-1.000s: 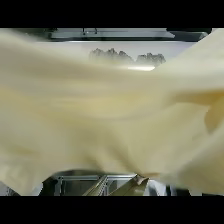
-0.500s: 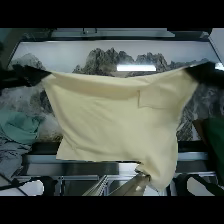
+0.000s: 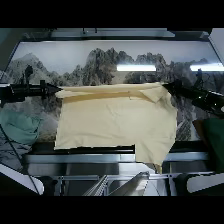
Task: Fold the shirts.
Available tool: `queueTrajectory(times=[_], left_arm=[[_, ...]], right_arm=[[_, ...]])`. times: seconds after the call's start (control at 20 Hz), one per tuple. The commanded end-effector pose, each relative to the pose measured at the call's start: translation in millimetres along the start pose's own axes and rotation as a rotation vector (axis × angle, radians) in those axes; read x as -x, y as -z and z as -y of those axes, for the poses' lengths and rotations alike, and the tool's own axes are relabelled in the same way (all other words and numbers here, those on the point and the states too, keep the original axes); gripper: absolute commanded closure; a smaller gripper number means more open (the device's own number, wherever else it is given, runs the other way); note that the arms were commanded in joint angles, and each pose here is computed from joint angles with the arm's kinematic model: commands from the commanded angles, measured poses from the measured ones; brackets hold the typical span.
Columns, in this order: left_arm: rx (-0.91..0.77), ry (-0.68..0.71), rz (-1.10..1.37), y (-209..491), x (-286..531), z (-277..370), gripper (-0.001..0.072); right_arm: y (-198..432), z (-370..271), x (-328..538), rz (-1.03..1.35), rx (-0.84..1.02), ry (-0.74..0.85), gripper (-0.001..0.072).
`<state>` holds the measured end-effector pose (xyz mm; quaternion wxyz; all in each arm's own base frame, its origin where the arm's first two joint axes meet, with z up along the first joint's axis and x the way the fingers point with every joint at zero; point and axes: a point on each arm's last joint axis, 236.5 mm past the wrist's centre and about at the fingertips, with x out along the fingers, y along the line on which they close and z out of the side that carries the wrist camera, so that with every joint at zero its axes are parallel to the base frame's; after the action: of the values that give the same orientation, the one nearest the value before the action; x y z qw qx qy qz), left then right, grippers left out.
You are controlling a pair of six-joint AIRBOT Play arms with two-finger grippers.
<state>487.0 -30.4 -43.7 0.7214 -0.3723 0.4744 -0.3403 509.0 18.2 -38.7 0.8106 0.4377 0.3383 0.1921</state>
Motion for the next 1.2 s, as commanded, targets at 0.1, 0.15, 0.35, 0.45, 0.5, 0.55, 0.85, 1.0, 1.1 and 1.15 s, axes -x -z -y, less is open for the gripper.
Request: queueTrajectory(times=[0.1, 0.15, 0.35, 0.45, 0.5, 0.55, 0.85, 1.0, 1.1, 1.15], left_arm=[[0.001, -0.112, -0.046, -24, -5, -36, 0.0689], [-0.009, -0.120, -0.053, -27, -6, -38, 0.0690], [-0.049, -0.124, -0.150, -14, -29, -37, 0.0690], [-0.075, -0.202, -0.233, 3, -34, -52, 0.0690], [-0.085, -0.243, -0.271, 10, -34, -59, 0.0690], [-0.083, -0.275, -0.289, 14, -34, -65, 0.0690], [-0.088, -0.283, -0.271, 10, -35, -67, 0.0690], [-0.090, -0.289, -0.263, 7, -35, -68, 0.0691], [-0.089, -0.288, -0.262, 7, -36, -68, 0.0690], [-0.082, -0.288, -0.263, 8, -35, -67, 0.0667]], right_arm=[[-25, 13, -14, 0.013, 0.061, 0.003, 0.0695], [-21, 17, -13, -0.005, 0.076, 0.016, 0.0694], [8, 46, -5, -0.140, 0.088, 0.124, 0.0694], [23, 57, -2, -0.207, 0.120, 0.166, 0.0694], [26, 59, -1, -0.219, 0.131, 0.175, 0.0694], [26, 59, -1, -0.220, 0.133, 0.176, 0.0694], [25, 60, 0, -0.220, 0.135, 0.178, 0.0692], [25, 60, 0, -0.221, 0.135, 0.178, 0.0691], [26, 61, 0, -0.225, 0.139, 0.181, 0.0678], [26, 61, 0, -0.225, 0.140, 0.182, 0.0527]])
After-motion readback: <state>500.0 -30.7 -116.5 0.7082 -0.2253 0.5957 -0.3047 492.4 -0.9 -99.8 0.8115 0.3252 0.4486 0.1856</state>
